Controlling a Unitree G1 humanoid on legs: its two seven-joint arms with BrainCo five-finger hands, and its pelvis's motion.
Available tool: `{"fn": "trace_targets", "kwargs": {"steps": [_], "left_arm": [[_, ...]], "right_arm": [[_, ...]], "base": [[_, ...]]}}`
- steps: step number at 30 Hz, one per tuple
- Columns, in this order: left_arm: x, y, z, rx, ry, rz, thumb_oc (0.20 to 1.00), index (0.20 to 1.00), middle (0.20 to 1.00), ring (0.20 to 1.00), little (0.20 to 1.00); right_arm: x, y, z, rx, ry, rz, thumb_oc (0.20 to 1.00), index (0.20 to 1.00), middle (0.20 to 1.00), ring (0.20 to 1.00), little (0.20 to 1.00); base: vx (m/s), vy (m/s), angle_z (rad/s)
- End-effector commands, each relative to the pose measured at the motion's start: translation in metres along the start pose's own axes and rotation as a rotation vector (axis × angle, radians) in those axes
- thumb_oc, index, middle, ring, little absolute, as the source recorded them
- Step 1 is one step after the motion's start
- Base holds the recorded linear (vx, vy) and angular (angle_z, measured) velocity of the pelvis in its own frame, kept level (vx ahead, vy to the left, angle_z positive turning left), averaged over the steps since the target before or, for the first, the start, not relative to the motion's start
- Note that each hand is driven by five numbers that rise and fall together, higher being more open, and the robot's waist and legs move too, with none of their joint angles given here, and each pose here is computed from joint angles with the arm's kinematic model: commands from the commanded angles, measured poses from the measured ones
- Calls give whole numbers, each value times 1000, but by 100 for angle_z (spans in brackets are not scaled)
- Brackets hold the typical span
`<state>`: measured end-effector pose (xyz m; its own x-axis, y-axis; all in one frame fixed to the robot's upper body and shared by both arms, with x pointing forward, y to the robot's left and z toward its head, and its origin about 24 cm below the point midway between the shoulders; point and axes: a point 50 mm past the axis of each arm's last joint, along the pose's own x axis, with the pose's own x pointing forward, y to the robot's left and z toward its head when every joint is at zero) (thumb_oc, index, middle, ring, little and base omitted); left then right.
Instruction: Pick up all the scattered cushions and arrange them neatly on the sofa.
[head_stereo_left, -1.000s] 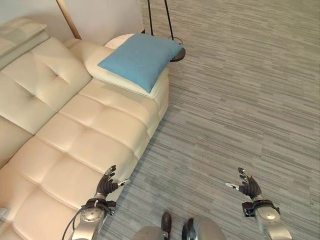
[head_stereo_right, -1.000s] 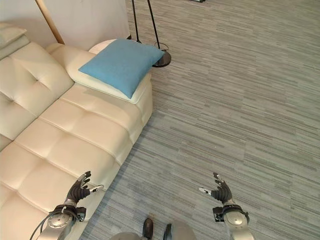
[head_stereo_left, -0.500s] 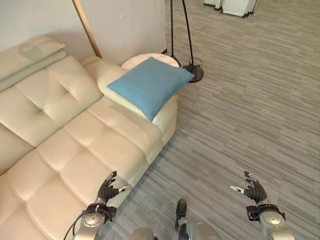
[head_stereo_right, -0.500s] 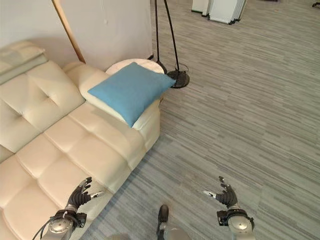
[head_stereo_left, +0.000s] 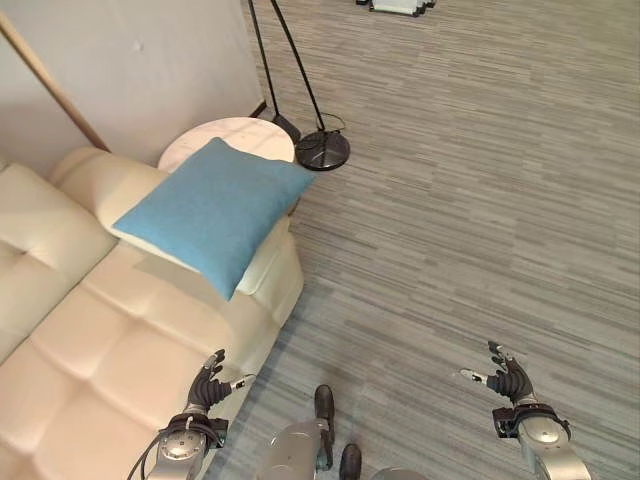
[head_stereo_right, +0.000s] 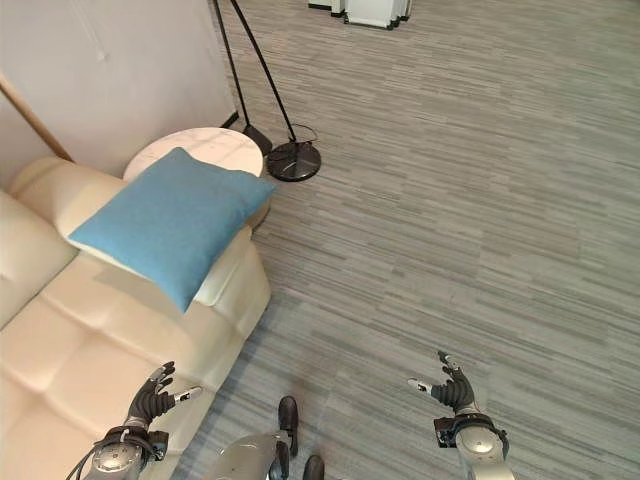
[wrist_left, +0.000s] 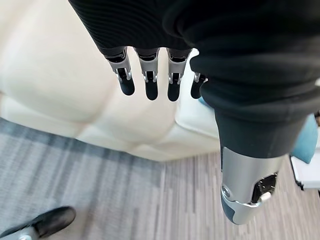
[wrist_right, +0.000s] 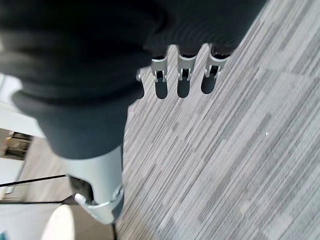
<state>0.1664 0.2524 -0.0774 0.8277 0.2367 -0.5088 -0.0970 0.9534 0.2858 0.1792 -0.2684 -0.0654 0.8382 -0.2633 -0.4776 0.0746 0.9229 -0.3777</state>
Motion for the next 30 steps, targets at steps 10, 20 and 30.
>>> {"fn": "trace_targets", "kwargs": {"steps": [10,20,30], "left_arm": [[8,17,31,45,-136,24,1000,1000,1000,1000,1000],[12,4,37,5,-149,-22,1000,1000,1000,1000,1000],[13,9,32,2,-125,-11,1000,1000,1000,1000,1000]], "right_arm": [[4,-6,13,38,-61,-33,1000,1000,1000,1000,1000],[0,-16,7,75,-48,-57,1000,1000,1000,1000,1000],[0,-15,2,60,-17,-56,1000,1000,1000,1000,1000]], "base": [[298,-15,84],[194,-125,128],[124,-10,67]]}}
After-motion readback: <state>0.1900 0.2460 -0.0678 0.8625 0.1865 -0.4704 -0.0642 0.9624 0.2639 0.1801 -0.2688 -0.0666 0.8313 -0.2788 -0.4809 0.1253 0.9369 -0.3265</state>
